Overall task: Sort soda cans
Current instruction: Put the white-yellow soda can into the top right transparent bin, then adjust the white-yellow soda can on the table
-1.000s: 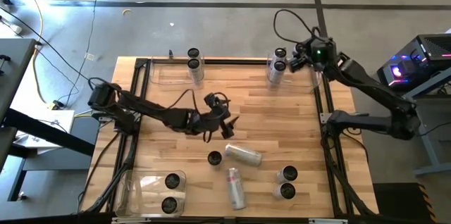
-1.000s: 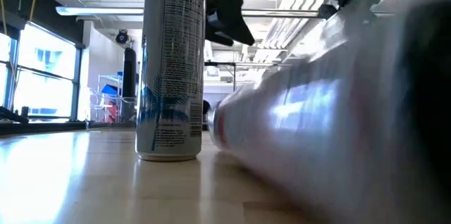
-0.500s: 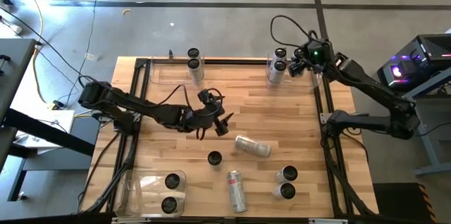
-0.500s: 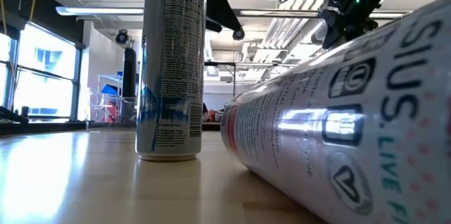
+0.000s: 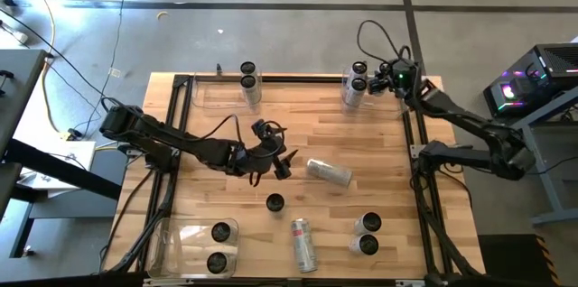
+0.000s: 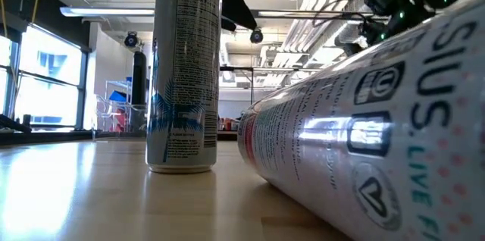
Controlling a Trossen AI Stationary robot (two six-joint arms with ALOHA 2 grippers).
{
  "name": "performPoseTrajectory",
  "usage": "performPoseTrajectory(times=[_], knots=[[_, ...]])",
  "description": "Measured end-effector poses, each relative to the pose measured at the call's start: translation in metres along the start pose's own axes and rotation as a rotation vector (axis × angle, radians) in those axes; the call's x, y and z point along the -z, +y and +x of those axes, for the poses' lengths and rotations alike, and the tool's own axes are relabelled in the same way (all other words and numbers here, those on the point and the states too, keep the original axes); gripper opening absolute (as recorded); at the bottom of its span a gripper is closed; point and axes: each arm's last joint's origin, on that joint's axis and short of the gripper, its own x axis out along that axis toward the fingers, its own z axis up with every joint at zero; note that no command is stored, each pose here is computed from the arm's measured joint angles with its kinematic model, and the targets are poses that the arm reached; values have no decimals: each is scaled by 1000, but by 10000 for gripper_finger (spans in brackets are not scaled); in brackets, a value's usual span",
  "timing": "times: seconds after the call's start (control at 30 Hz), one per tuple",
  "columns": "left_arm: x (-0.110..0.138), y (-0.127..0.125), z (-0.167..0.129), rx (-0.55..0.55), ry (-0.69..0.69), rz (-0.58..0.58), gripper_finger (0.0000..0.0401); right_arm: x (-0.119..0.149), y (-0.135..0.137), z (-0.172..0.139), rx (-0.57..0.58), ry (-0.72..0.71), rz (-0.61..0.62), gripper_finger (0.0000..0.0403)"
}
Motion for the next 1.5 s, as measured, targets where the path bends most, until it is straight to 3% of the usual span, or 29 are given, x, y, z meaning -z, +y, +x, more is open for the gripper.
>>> performPoseTrajectory(times=[0.13,0.27,0.47,0.53,0.73,1.03,1.17,1.3,1.4,1.5], knots=[[0,-3,-1,65,4,12,337,19,-6,16,-44,-21,61,236],[2,-6,0,126,15,18,337,33,-10,31,-15,46,36,236],[7,-13,15,260,23,61,337,35,-6,46,-20,36,14,236],[11,-13,23,290,39,69,337,35,-6,46,-25,36,8,252],[20,-11,47,359,51,72,337,30,-9,34,-33,7,14,342],[28,-6,76,426,10,100,337,6,-18,-18,-66,-136,54,353],[28,4,84,393,19,84,337,-2,-9,-51,-191,-114,7,354],[27,10,87,374,13,67,337,2,8,-73,-427,-60,-62,355],[27,11,87,341,19,58,337,13,18,-80,-607,48,-112,355],[28,9,85,335,27,63,337,24,26,-84,-701,167,-141,355]])
